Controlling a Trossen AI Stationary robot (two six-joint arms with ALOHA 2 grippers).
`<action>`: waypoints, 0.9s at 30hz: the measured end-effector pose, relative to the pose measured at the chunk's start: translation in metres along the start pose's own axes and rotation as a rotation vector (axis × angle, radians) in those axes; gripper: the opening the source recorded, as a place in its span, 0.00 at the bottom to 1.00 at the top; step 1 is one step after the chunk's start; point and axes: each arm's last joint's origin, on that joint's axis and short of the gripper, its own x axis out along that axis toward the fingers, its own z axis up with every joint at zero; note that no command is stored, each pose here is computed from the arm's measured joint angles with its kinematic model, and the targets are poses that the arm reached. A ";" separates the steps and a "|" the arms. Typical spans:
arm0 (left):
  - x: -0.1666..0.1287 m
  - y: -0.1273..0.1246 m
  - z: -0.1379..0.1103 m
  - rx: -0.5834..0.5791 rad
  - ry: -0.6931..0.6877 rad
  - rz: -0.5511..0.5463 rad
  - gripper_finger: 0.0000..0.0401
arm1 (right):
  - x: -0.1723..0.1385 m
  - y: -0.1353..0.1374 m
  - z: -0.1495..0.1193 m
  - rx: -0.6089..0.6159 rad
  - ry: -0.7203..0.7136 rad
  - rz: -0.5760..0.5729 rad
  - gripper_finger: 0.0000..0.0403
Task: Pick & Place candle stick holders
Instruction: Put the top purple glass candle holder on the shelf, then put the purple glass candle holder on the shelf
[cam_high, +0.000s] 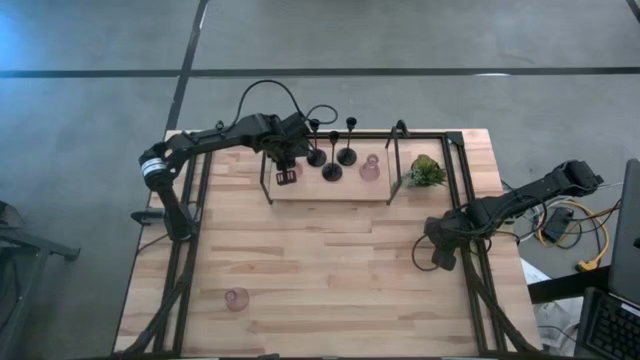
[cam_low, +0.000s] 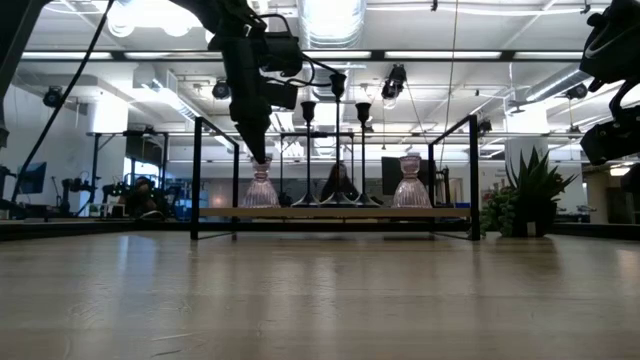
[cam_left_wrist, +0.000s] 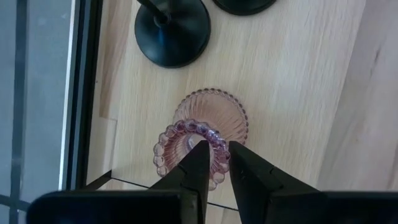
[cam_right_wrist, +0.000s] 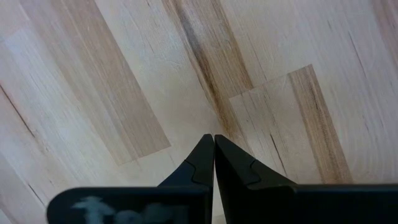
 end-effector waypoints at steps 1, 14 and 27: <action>0.000 0.000 0.000 0.000 0.000 0.000 0.16 | 0.000 0.000 0.000 0.000 0.000 0.000 0.02; -0.014 0.003 0.006 -0.005 -0.021 0.007 0.16 | 0.000 0.000 0.000 0.000 0.000 0.000 0.02; -0.069 0.005 0.001 -0.104 0.112 -0.049 0.30 | 0.000 0.000 0.000 0.000 0.001 0.000 0.02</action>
